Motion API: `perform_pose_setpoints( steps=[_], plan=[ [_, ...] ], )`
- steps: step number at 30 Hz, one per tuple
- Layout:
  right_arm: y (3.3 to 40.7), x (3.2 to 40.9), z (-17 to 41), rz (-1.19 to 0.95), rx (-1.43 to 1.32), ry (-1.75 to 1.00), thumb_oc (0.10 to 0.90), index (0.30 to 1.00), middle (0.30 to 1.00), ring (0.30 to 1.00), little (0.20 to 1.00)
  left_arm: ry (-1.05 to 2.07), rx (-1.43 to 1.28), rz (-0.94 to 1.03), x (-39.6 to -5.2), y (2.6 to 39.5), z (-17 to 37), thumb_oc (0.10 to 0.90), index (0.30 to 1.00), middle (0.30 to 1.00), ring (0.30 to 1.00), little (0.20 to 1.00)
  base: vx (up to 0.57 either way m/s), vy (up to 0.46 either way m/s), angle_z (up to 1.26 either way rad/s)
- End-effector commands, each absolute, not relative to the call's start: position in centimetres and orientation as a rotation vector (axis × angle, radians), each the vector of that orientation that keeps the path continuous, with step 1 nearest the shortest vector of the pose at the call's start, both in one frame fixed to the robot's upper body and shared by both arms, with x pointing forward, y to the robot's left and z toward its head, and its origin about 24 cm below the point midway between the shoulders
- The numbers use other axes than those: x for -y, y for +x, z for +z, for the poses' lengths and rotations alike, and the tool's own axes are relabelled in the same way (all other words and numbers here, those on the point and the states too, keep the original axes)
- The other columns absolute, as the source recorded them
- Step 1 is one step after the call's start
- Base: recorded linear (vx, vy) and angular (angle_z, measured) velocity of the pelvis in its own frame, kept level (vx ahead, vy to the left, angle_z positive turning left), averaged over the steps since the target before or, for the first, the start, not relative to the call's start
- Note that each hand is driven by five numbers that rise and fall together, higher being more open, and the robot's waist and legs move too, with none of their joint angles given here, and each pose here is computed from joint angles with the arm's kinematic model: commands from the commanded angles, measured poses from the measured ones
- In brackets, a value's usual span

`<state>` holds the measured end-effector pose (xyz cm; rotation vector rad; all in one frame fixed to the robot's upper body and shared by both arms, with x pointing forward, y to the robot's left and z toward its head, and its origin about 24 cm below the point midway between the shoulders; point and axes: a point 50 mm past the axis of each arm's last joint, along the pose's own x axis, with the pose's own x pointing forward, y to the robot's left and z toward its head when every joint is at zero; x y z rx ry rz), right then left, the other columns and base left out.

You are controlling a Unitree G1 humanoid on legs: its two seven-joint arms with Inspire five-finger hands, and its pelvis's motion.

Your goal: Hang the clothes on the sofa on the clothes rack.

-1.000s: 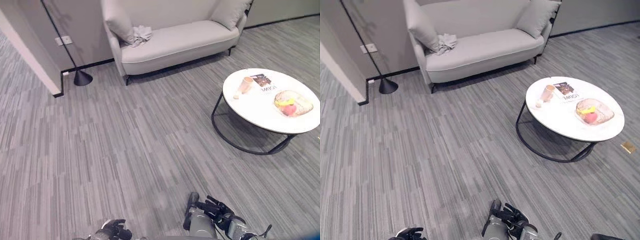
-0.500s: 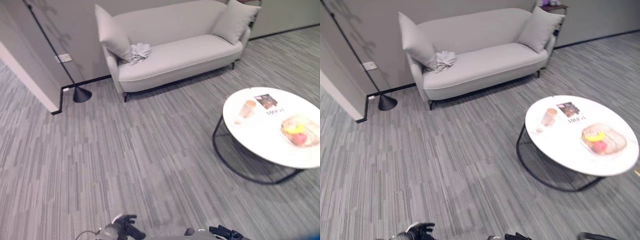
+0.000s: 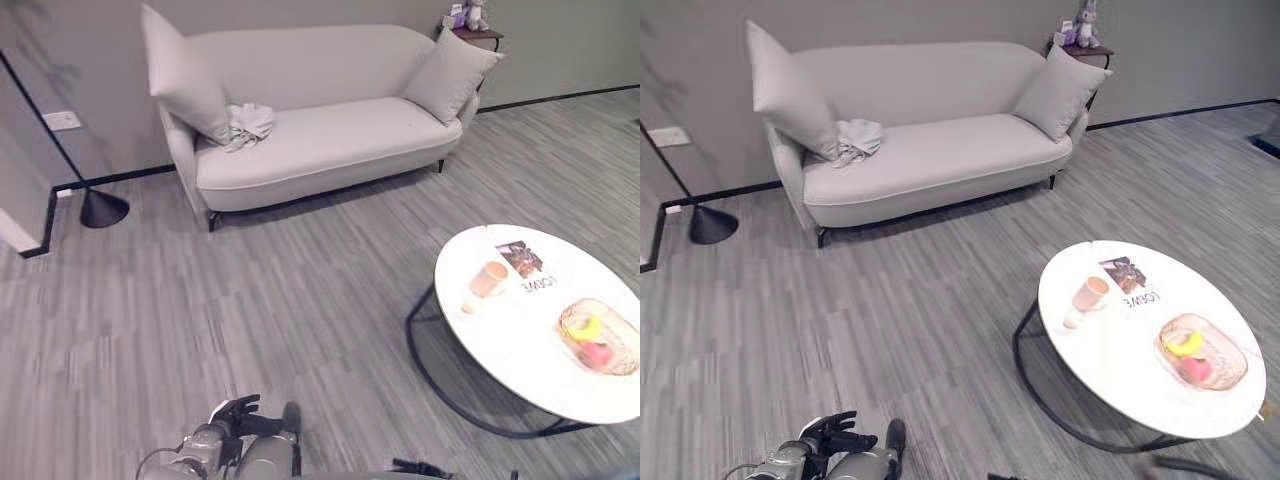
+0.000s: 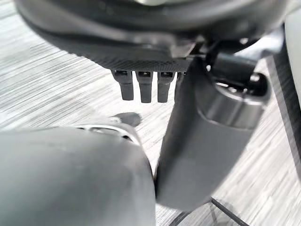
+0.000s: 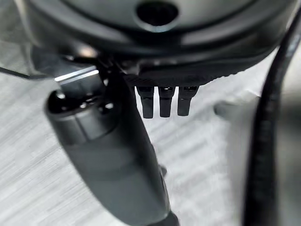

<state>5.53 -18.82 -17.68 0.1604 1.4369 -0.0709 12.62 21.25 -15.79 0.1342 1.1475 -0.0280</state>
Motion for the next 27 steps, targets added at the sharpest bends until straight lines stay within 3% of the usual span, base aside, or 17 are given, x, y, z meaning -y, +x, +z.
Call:
perform_pose_setpoints(
  steps=[1, 5, 12, 14, 20, 27],
  plan=[
    [6.5, 20.9, -17.2, -0.102, -1.398, 0.142, 0.800, 0.900, 0.900, 0.900, 0.900, 0.336, -1.506, -0.213, -21.0, 2.0, -17.7, 0.800, 0.900, 0.900, 0.900, 0.900, 0.54, 0.376, -0.29],
    [8.2, 21.6, -16.9, -0.100, -1.350, 0.096, 0.800, 0.900, 0.900, 0.900, 0.900, 0.408, -1.407, -0.245, -21.3, 5.7, -17.3, 0.800, 0.900, 0.900, 0.900, 0.900, 0.52, 0.241, 0.48],
    [10.4, 20.4, -16.6, -0.110, -1.274, 0.179, 0.800, 0.900, 0.900, 0.900, 0.900, 0.426, -1.122, -0.279, -18.7, 13.8, -15.8, 0.800, 0.900, 0.900, 0.900, 0.900, 0.62, -0.203, 0.98],
    [9.9, 20.5, -16.7, -0.142, -1.287, 0.219, 0.800, 0.900, 0.900, 0.900, 0.900, 0.443, -1.151, -0.300, -18.5, 12.8, -16.2, 0.800, 0.900, 0.900, 0.900, 0.900, 0.72, -0.241, 0.99],
    [9.3, 21.2, -16.7, -0.047, -1.312, 0.062, 0.800, 0.900, 0.900, 0.900, 0.900, 0.295, -1.432, -0.169, -20.1, 4.8, -17.6, 0.800, 0.900, 0.900, 0.900, 0.900, 0.61, -0.342, 0.84],
    [11.5, 21.8, -16.1, 0.071, -1.301, -0.193, 0.800, 0.900, 0.900, 0.900, 0.900, 0.406, -1.240, -0.237, -19.4, 10.0, -16.8, 0.800, 0.900, 0.900, 0.900, 0.900, 0.41, -0.296, 0.21]
  ],
)
